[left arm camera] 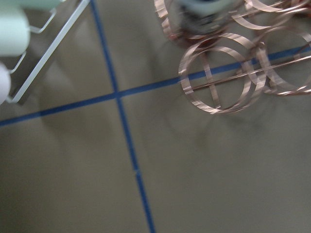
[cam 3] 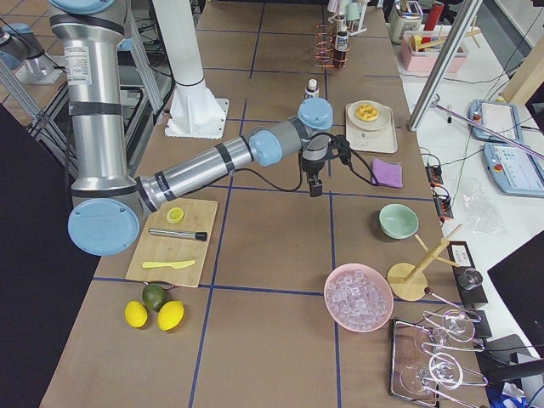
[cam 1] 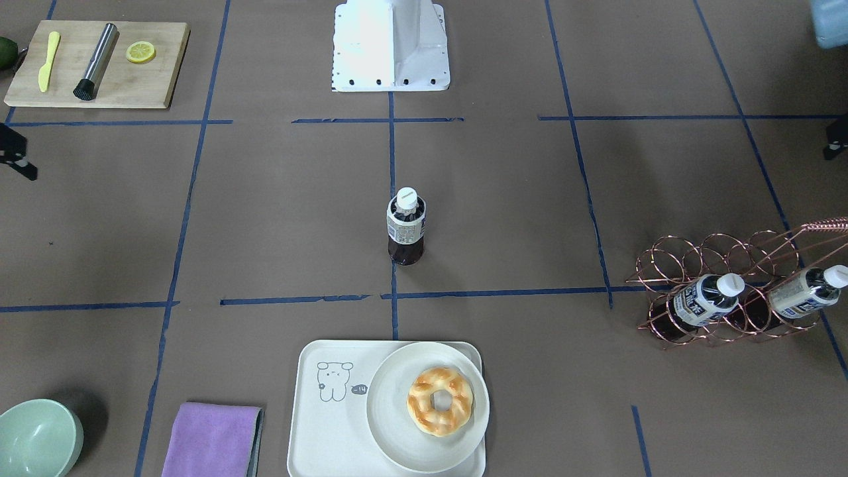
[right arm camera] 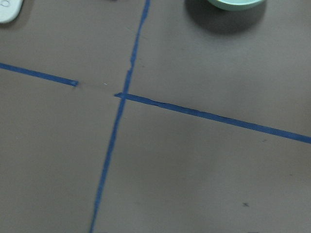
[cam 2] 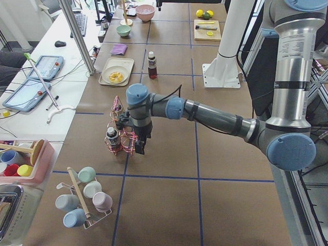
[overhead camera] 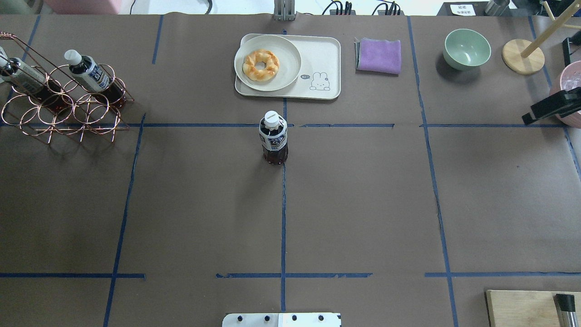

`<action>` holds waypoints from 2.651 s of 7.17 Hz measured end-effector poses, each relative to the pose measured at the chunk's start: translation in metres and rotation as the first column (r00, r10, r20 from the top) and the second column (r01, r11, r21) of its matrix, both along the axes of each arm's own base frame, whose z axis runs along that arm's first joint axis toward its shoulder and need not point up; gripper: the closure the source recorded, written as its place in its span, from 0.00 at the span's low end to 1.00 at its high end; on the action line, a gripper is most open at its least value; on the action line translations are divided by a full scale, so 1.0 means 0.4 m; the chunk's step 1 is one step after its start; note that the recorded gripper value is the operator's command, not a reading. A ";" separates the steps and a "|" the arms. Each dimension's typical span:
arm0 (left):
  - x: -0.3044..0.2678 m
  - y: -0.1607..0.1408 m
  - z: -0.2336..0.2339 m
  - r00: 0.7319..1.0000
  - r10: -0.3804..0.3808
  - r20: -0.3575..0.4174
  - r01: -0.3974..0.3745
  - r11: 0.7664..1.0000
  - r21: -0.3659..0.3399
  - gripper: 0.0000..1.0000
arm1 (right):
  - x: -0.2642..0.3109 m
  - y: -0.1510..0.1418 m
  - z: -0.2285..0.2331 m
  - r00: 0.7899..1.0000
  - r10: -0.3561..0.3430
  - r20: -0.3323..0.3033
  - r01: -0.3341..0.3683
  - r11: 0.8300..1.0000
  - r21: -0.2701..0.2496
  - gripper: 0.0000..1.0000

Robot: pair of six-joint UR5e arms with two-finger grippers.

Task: Place tea on tray
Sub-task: 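Reach the right gripper over the tea bottle and grasp its cap, then carry the tea bottle with the right gripper toward the white tray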

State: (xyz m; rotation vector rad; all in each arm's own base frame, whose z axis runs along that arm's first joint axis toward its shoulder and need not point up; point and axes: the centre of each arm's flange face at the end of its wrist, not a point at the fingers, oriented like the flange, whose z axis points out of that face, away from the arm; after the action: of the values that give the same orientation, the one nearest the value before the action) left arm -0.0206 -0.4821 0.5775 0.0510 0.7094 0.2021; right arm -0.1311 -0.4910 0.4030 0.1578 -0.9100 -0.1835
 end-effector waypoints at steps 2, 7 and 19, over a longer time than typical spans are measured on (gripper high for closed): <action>-0.100 0.050 0.117 0.999 -0.019 -0.039 0.017 0.999 -0.039 0.00 | -0.248 -0.003 -0.244 0.997 0.022 0.068 -0.015 0.995 -0.096 0.00; -0.116 0.065 0.135 0.999 -0.025 -0.047 0.024 0.999 -0.028 0.00 | -0.740 0.057 -0.749 0.989 0.145 0.016 -0.140 0.975 -0.170 0.03; -0.116 0.061 0.137 0.999 -0.026 -0.047 0.025 0.999 -0.029 0.00 | -1.014 -0.059 -0.882 0.970 0.206 -0.131 -0.225 0.964 -0.144 0.47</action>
State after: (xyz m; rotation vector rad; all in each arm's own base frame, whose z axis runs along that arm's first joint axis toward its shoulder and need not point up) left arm -0.0672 -0.4577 0.6323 0.0375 0.7581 0.1666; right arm -0.5367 -0.5148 0.0504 0.0969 -0.7826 0.0821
